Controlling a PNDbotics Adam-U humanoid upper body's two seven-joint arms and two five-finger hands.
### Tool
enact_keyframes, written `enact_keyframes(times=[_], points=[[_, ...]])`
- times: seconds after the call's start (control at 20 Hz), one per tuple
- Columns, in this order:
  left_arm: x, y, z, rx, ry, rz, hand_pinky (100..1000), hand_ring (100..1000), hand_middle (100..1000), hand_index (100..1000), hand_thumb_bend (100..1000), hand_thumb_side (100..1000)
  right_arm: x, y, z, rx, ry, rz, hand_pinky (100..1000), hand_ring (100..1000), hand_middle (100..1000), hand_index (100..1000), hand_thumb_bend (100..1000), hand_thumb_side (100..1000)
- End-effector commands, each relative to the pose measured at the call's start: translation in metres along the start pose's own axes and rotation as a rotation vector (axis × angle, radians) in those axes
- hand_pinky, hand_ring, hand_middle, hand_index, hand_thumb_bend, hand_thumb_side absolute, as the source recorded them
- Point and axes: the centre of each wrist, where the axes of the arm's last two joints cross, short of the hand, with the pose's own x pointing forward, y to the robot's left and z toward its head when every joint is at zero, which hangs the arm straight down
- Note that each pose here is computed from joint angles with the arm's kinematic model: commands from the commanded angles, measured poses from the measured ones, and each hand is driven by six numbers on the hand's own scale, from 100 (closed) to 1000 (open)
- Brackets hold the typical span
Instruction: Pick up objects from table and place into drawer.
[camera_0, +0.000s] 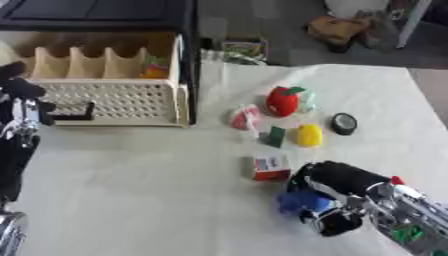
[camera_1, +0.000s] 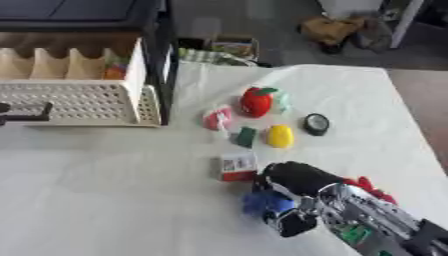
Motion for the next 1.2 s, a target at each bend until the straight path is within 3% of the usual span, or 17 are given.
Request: enact_keyframes(times=[0.05, 0.65, 1.2], points=[[0.005, -0.001, -0.002, -0.009, -0.020, 0.012, 602, 361, 510, 764, 100, 417, -0.011, -0.002, 0.002, -0.010, 0.049, 0.014, 785, 699, 499, 681, 100, 100], [0.005, -0.001, -0.001, -0.020, -0.018, 0.014, 604, 362, 512, 765, 100, 419, -0.007, -0.017, 0.013, -0.139, 0.042, -0.014, 744, 605, 396, 570, 100, 100], [0.005, -0.001, -0.002, -0.027, -0.023, 0.013, 605, 365, 514, 766, 100, 435, 0.009, -0.062, 0.049, -0.290, -0.036, 0.013, 731, 548, 354, 525, 100, 109]])
